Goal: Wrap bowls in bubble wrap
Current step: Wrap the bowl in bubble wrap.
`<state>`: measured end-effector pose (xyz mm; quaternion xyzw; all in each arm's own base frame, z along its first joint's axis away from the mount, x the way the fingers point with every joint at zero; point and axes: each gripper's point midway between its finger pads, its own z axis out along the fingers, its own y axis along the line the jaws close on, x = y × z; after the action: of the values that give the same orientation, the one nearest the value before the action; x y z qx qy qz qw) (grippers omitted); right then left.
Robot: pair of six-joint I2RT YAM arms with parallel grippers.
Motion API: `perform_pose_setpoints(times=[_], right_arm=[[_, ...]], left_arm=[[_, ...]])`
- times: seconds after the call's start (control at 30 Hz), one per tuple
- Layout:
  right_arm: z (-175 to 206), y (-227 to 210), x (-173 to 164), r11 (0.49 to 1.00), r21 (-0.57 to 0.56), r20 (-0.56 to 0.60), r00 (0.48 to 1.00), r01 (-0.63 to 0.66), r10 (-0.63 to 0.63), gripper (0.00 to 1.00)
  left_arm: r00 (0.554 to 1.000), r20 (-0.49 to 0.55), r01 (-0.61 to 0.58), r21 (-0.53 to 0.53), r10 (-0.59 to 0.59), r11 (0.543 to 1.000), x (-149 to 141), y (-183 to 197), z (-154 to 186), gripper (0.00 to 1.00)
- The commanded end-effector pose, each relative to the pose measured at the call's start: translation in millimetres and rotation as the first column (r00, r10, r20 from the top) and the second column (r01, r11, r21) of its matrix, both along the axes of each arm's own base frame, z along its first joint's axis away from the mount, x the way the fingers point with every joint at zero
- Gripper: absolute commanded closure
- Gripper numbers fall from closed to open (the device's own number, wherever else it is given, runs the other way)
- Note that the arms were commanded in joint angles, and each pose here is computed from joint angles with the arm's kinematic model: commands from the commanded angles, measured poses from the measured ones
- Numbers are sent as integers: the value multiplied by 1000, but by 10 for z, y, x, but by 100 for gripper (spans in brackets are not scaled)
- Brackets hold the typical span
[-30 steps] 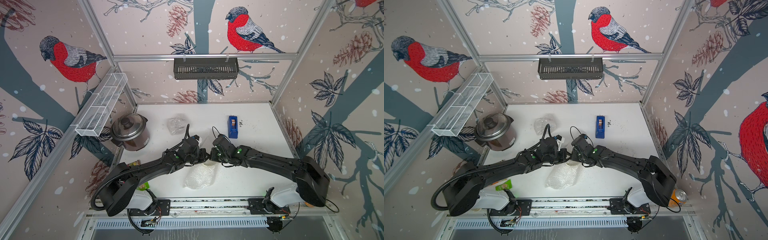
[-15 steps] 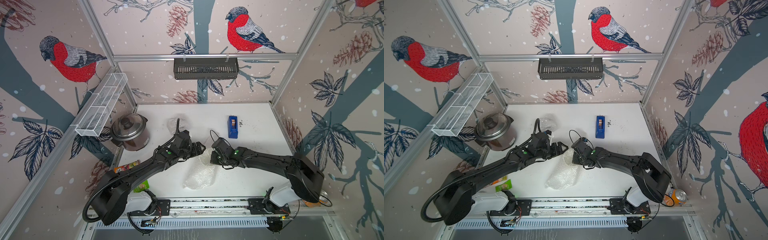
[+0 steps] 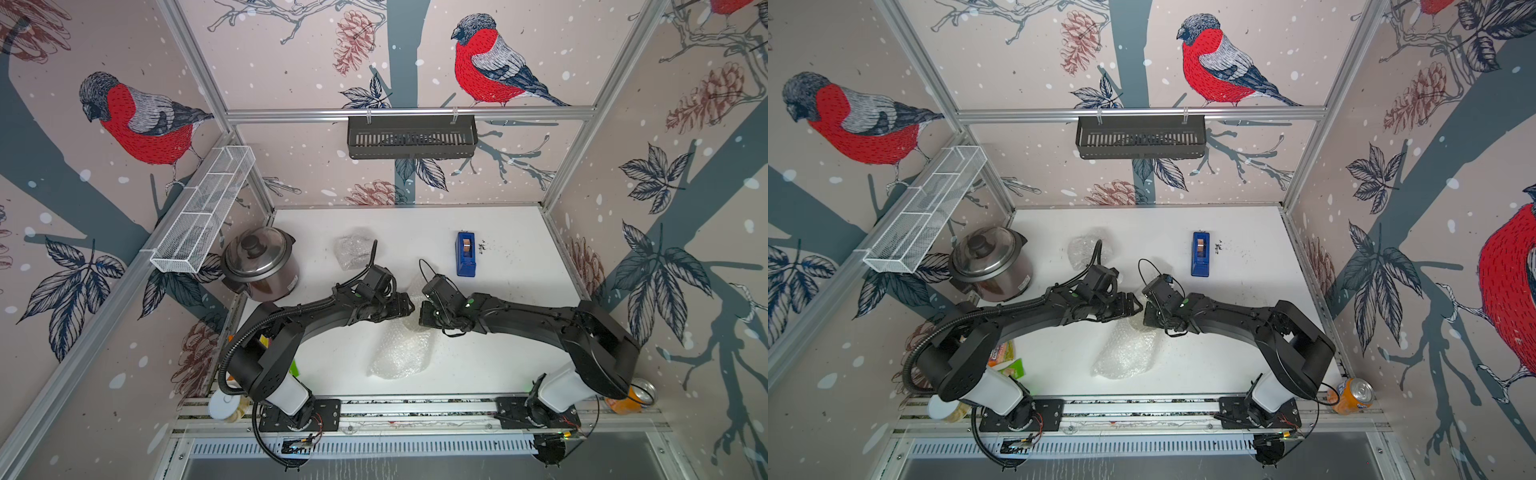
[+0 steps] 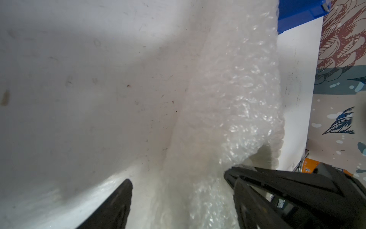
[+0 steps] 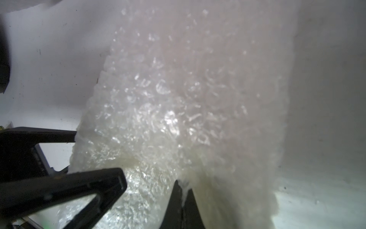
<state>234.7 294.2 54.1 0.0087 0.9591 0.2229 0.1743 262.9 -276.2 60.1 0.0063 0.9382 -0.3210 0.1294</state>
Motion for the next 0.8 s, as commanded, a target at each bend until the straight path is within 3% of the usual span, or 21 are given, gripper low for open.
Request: perform_pose_setpoints(times=[0.0, 0.2, 0.37, 0.5, 0.63, 0.77], right_arm=[[-23, 15, -16, 1000, 8, -3, 1000, -11, 11, 98], [4, 34, -12, 1000, 18, -1, 1000, -13, 13, 97], [112, 45, 1, 999, 28, 14, 1000, -15, 15, 91], [367, -3, 80, 1000, 18, 71, 997, -11, 9, 75], [695, -181, 248, 1000, 21, 139, 990, 19, -22, 56], [856, -470, 527, 998, 30, 180, 982, 57, -61, 45]], left_arm=[[999, 32, 20, -16, -19, 1000, 57, -51, 13, 24], [1000, -11, 21, 2, -21, 1000, 38, -64, -185, 48], [1000, 1, 23, 15, -23, 1000, 46, -73, -213, 55], [999, 13, 33, 54, -33, 998, 40, -58, -240, 62], [998, 33, 47, 88, -50, 995, 26, -53, -226, 63], [997, 44, 57, 104, -62, 993, 4, -44, -213, 64]])
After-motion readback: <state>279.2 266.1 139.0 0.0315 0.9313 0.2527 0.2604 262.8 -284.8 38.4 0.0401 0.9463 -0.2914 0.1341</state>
